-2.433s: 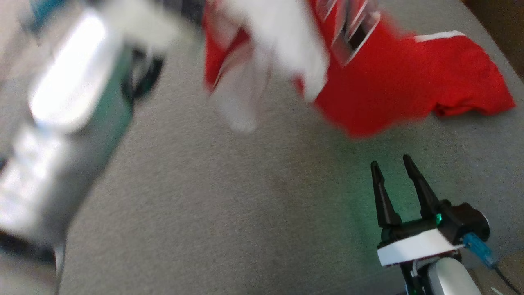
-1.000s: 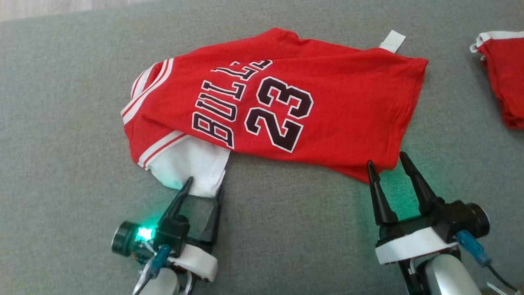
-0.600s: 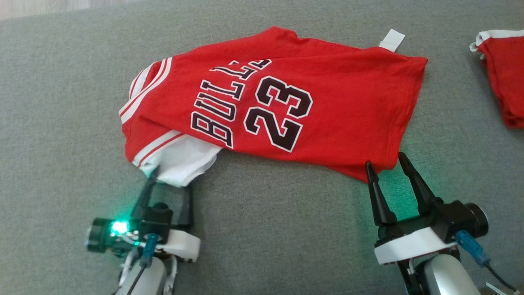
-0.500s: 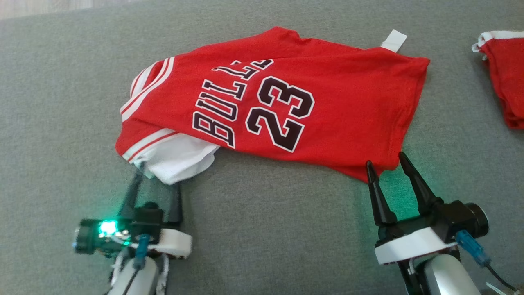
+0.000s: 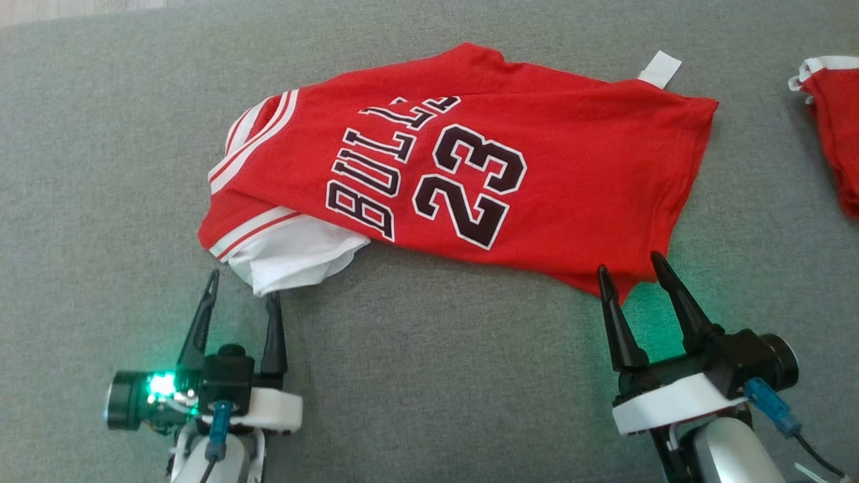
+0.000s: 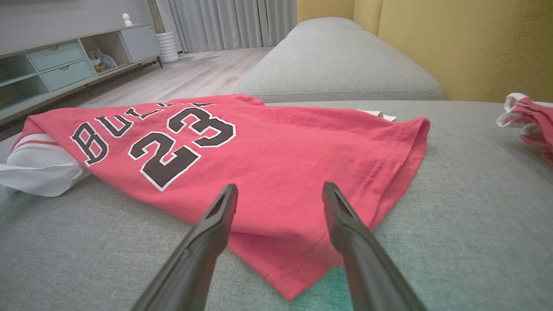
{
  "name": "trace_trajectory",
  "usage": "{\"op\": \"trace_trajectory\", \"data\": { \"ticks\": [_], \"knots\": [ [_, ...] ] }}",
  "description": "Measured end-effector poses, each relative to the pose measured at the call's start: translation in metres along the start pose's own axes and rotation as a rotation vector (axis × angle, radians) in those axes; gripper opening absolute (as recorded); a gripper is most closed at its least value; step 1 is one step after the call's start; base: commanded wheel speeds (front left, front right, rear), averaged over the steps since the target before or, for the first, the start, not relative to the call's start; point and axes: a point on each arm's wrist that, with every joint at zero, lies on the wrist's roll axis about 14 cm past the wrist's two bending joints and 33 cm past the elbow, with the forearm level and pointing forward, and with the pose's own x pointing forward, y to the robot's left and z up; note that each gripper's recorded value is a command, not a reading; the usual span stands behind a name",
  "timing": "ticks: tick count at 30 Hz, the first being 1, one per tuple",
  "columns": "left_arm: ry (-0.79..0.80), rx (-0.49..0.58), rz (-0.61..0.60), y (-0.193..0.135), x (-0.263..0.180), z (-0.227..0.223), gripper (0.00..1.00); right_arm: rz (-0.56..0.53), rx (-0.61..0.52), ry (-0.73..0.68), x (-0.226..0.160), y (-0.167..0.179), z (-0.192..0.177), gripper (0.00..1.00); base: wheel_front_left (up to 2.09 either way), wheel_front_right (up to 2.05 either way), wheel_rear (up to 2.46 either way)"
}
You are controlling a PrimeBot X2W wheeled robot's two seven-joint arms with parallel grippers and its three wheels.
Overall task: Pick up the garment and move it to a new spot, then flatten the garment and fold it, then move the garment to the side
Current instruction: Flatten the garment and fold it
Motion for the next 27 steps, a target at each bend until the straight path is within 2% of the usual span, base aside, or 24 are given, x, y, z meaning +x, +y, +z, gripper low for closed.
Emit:
{"op": "trace_trajectory", "data": {
  "ticks": [9,10,12,21,27],
  "knots": [
    [0.069,-0.019,-0.030,-0.005,-0.005,-0.021,1.00,0.005,0.003,0.009,0.000,0.002,-0.003,1.00,0.00,0.00,0.00],
    [0.072,-0.021,-0.036,-0.006,-0.005,-0.022,0.60,0.006,0.003,0.009,0.000,0.002,-0.003,1.00,0.00,0.00,0.00],
    [0.075,-0.023,-0.042,-0.007,-0.005,-0.022,0.00,0.006,0.003,0.009,0.000,0.002,-0.003,1.00,0.00,0.00,0.00],
    [-0.043,-0.028,-0.038,-0.003,0.000,0.014,0.00,0.022,0.006,0.027,0.001,0.007,-0.009,1.00,0.00,0.00,0.00],
    [-0.232,0.021,0.006,0.020,-0.001,0.071,0.00,0.047,0.013,0.085,0.000,0.015,-0.027,1.00,0.00,0.00,0.00]
  ]
}}
